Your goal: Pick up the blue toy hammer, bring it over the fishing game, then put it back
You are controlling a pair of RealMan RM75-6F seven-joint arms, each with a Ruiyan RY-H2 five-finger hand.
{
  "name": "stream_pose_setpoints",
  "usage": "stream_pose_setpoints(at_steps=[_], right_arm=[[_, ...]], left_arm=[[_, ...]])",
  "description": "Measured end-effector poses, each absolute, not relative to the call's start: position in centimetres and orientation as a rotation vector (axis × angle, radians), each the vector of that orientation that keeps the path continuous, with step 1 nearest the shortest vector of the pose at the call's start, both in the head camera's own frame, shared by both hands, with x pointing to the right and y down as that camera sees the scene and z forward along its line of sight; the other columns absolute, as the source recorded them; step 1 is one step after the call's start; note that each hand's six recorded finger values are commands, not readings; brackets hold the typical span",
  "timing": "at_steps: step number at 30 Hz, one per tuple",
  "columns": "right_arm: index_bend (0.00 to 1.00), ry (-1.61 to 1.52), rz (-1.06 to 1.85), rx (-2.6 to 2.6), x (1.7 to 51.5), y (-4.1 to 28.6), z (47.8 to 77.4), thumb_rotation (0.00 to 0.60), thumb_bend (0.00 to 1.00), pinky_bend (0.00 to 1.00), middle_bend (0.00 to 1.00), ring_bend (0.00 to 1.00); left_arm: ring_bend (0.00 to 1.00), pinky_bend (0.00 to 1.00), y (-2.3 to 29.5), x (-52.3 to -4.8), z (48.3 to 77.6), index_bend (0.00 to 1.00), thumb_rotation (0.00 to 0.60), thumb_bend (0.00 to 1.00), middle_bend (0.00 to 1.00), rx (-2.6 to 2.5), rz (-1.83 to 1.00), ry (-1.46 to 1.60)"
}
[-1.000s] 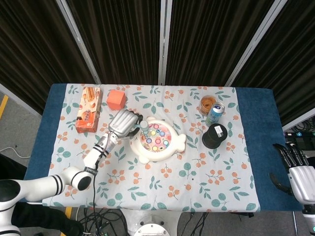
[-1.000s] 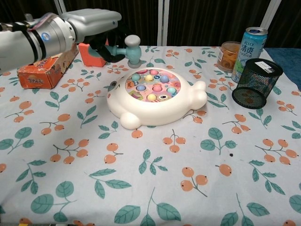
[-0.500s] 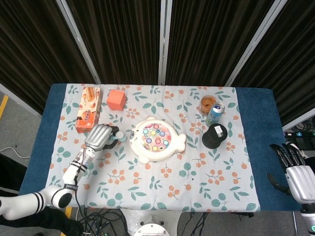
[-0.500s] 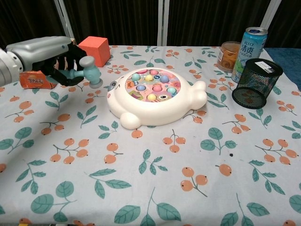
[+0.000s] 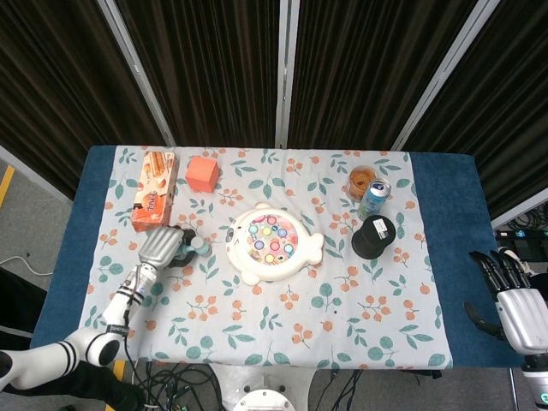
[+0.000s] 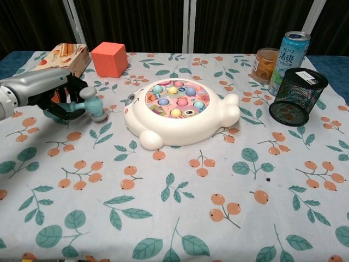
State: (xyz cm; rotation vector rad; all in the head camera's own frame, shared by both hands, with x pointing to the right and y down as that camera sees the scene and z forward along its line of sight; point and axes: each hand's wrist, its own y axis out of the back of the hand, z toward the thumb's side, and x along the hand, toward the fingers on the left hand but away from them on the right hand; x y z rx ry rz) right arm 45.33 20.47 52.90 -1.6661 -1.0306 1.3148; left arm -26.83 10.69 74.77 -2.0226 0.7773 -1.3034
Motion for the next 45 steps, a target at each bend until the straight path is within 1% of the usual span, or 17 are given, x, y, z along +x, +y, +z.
stream_pose_setpoints(at_steps=[6,12,18,21,23,27,30,33,36,37,39,40,42,44,45], right_arm=[[0.0,-1.03,1.315,-1.668,45.3,20.4,53.0,0.6,0.26,0.0,0.12,0.0],[0.0,-1.033,1.312,-1.665,45.3,20.4,52.9,0.6,0.26,0.0,0.12,0.0],[0.0,-1.035,1.312,-1.664,45.3,20.5,52.9,0.6,0.26,0.0,0.12,0.0],[0.0,-1.037,1.31,-1.662,45.4,20.6,52.8,0.6,0.26,0.0,0.12,0.0],[0.0,-1.036,1.309,-1.662,45.4,20.6,52.8,0.6,0.26,0.0,0.12,0.0],[0.0,-1.038,1.306,-1.66,45.4,20.6,52.7,0.6,0.26,0.0,0.12,0.0],[0.0,-1.039,1.307,-1.655,45.4,20.7,52.5,0.6,0.26,0.0,0.12,0.0],[0.0,-1.042,1.309,-1.65,45.6,20.6,52.4,0.6,0.26,0.0,0.12,0.0],[0.0,-1.05,1.304,-1.654,45.6,20.5,52.3,0.6,0.26,0.0,0.12,0.0],[0.0,-1.053,1.302,-1.657,45.6,20.5,52.3,0.6,0.26,0.0,0.11,0.0],[0.0,-1.063,1.298,-1.666,45.8,20.4,52.3,0.6,0.26,0.0,0.11,0.0],[0.0,-1.068,1.298,-1.669,45.9,20.3,52.4,0.6,0.26,0.0,0.11,0.0],[0.0,-1.076,1.3,-1.671,46.2,20.0,52.5,0.6,0.26,0.0,0.1,0.0],[0.0,-1.085,1.297,-1.672,46.4,19.7,52.7,0.6,0.26,0.0,0.08,0.0],[0.0,-1.089,1.296,-1.67,46.5,19.5,52.8,0.6,0.26,0.0,0.07,0.0]], left_arm=[[0.38,0.45,11.3,-27.1,75.0,0.45,0.6,0.38,0.49,-2.031,-1.306,0.763],[0.34,0.42,11.6,-27.2,75.0,0.4,0.6,0.35,0.45,-2.037,-1.317,0.744],[0.31,0.41,12.0,-27.3,74.9,0.35,0.6,0.31,0.42,-2.042,-1.327,0.722],[0.27,0.39,12.1,-27.3,74.8,0.27,0.6,0.28,0.37,-2.045,-1.327,0.719],[0.25,0.39,12.1,-27.2,74.6,0.25,0.6,0.27,0.35,-2.047,-1.32,0.726],[0.23,0.39,11.8,-27.3,73.9,0.25,0.6,0.26,0.33,-2.041,-1.297,0.759],[0.23,0.38,11.4,-27.5,72.7,0.25,0.6,0.24,0.33,-2.03,-1.262,0.806],[0.23,0.37,10.8,-28.4,70.5,0.26,0.6,0.23,0.33,-1.997,-1.212,0.877],[0.23,0.36,9.9,-30.5,67.4,0.28,0.6,0.23,0.34,-1.925,-1.173,0.979],[0.23,0.34,9.6,-31.9,66.1,0.28,0.6,0.23,0.35,-1.881,-1.166,1.024],[0.19,0.26,9.3,-34.3,64.1,0.27,0.6,0.23,0.34,-1.797,-1.169,1.082],[0.15,0.21,9.3,-36.2,62.7,0.26,0.6,0.22,0.31,-1.733,-1.184,1.112],[0.1,0.15,9.8,-39.1,60.8,0.23,0.6,0.22,0.25,-1.634,-1.221,1.137],[0.05,0.1,10.8,-42.1,58.9,0.19,0.6,0.22,0.17,-1.536,-1.277,1.141],[0.04,0.08,11.4,-43.1,58.3,0.17,0.6,0.22,0.16,-1.504,-1.302,1.14]])
